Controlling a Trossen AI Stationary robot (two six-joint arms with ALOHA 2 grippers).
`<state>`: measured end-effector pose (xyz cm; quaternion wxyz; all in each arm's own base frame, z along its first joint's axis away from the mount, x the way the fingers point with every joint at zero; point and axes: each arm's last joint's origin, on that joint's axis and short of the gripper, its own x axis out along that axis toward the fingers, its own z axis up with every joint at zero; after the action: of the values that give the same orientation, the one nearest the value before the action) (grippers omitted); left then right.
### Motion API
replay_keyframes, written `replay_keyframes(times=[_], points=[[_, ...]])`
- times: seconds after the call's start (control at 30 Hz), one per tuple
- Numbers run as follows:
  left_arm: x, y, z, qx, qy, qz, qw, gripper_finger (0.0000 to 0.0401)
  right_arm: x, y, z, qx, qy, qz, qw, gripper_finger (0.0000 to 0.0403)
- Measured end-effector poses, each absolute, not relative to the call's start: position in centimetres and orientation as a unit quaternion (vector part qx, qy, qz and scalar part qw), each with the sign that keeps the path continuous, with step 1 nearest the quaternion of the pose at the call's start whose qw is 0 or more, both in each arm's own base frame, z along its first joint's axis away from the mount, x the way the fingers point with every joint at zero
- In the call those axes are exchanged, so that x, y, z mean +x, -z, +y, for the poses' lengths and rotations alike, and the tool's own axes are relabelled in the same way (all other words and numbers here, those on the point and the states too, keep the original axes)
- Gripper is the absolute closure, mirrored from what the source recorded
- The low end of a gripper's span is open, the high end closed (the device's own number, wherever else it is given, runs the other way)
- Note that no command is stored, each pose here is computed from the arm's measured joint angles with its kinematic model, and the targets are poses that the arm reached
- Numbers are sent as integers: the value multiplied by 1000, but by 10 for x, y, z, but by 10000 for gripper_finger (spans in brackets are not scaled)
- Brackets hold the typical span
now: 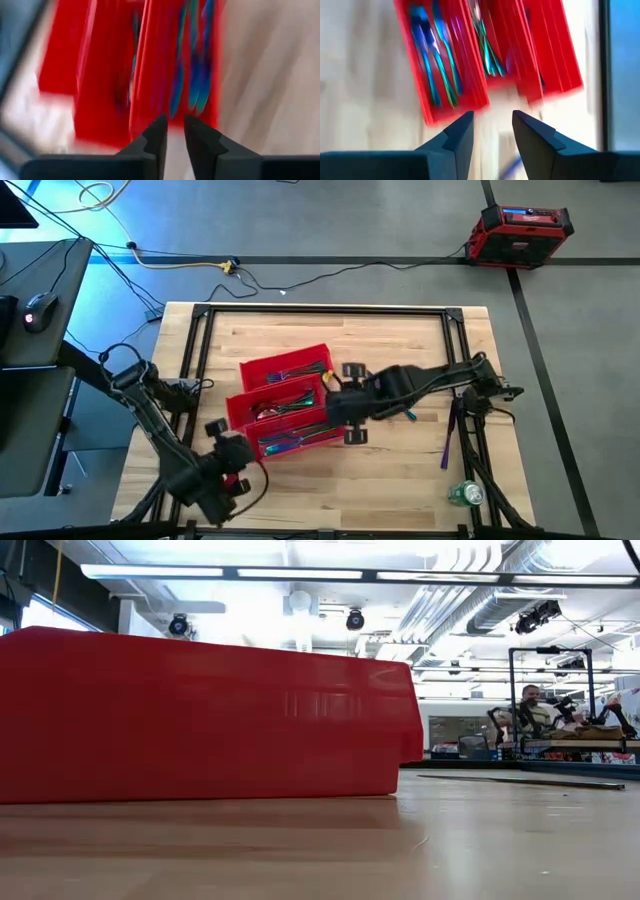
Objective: Sort silverware
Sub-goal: Adjust the red bins
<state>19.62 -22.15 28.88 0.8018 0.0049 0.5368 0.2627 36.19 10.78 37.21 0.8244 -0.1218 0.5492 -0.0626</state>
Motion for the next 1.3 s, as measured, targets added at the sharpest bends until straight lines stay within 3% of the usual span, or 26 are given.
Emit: replay_keyframes(times=[0.13, 0.23, 0.5, 0.83, 1.3], points=[[175, -281, -205, -80, -286, 619, 727, 396, 355, -353, 112, -136, 89, 581, 798, 280], [159, -282, -189, -116, -297, 630, 708, 400, 352, -327, 108, -135, 104, 611, 773, 280], [136, -245, -130, -155, -332, 611, 702, 401, 308, -254, 83, -67, 152, 645, 745, 280], [142, -186, -94, -180, -307, 620, 699, 401, 300, -164, 82, 47, 116, 583, 803, 280], [157, -180, -60, -98, -327, 595, 727, 401, 335, -130, 93, 76, 109, 543, 830, 280]])
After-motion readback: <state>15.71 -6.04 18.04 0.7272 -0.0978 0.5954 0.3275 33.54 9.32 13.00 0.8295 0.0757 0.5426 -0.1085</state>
